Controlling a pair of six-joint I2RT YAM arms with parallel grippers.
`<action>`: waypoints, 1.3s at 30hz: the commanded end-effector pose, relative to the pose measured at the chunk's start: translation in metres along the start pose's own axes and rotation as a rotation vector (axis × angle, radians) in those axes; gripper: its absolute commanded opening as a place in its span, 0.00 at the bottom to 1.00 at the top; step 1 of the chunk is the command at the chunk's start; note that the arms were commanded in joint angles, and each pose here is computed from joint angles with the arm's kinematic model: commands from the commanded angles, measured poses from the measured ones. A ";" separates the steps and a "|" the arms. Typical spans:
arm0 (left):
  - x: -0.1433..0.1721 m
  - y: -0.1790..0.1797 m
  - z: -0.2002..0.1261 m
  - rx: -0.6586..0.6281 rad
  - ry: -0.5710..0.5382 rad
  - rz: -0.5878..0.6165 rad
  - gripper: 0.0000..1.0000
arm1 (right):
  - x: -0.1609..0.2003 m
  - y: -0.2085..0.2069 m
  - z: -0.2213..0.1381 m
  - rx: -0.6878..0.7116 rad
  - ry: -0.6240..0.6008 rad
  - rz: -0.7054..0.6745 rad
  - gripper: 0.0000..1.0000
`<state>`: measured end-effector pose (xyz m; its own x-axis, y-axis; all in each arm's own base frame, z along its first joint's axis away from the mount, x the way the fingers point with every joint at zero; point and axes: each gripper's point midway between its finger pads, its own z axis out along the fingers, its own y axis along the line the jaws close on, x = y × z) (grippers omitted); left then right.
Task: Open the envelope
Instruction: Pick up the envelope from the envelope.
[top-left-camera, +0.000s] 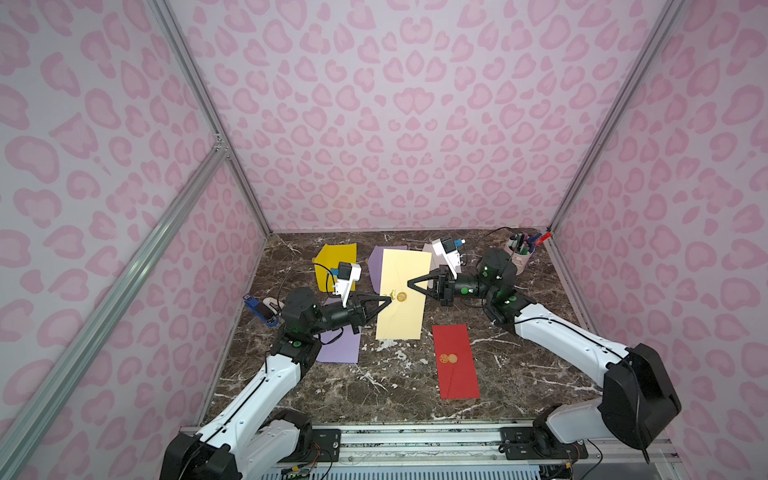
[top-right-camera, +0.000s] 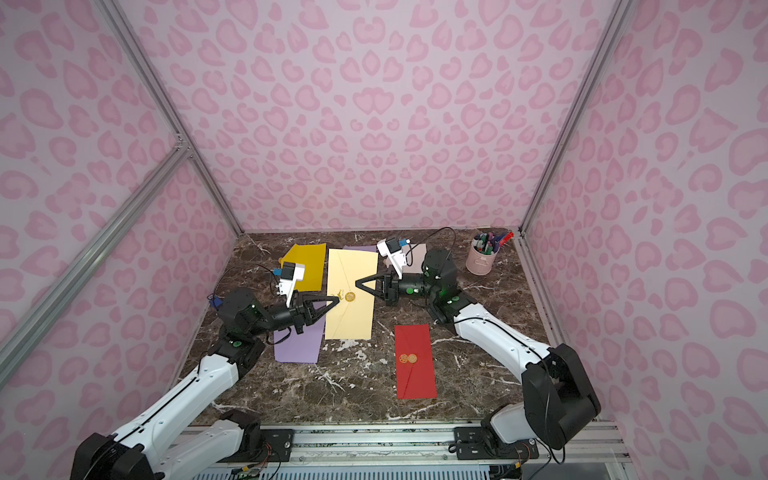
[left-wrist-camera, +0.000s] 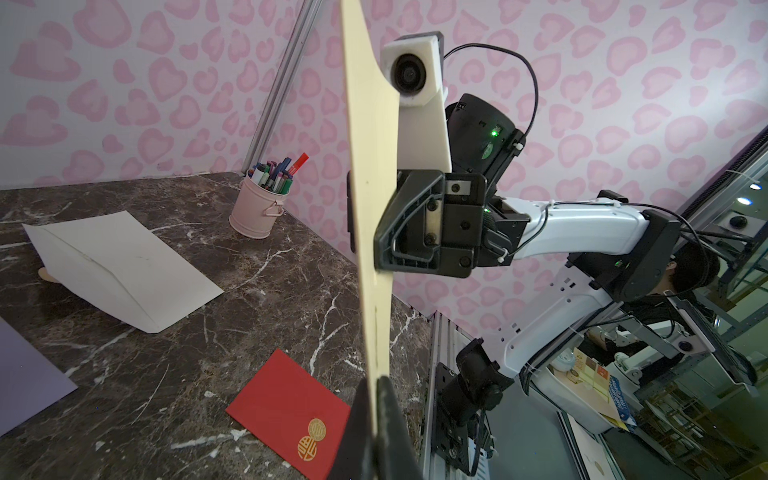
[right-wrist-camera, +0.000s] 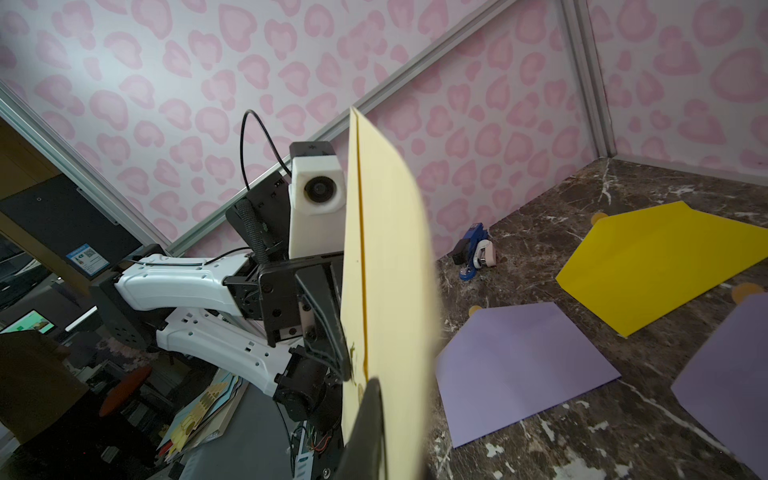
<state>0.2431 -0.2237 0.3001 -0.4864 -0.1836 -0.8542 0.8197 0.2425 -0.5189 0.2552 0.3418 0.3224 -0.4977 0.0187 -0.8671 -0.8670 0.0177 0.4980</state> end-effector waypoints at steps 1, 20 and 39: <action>-0.004 -0.003 0.000 0.007 -0.006 0.030 0.05 | 0.002 -0.001 -0.001 -0.005 0.009 -0.013 0.06; -0.003 0.045 -0.006 -0.281 0.019 0.026 0.60 | -0.006 -0.005 -0.006 0.052 -0.015 -0.007 0.00; 0.011 0.049 -0.024 -0.709 -0.107 0.350 0.64 | 0.006 -0.064 -0.004 0.417 -0.015 0.117 0.00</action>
<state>0.2597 -0.2056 0.2543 -0.2712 -0.0807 -0.9591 0.6069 0.7591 -0.2355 0.2996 0.3393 0.2950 -0.5820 0.0596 -0.8110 -0.7491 0.3489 0.5632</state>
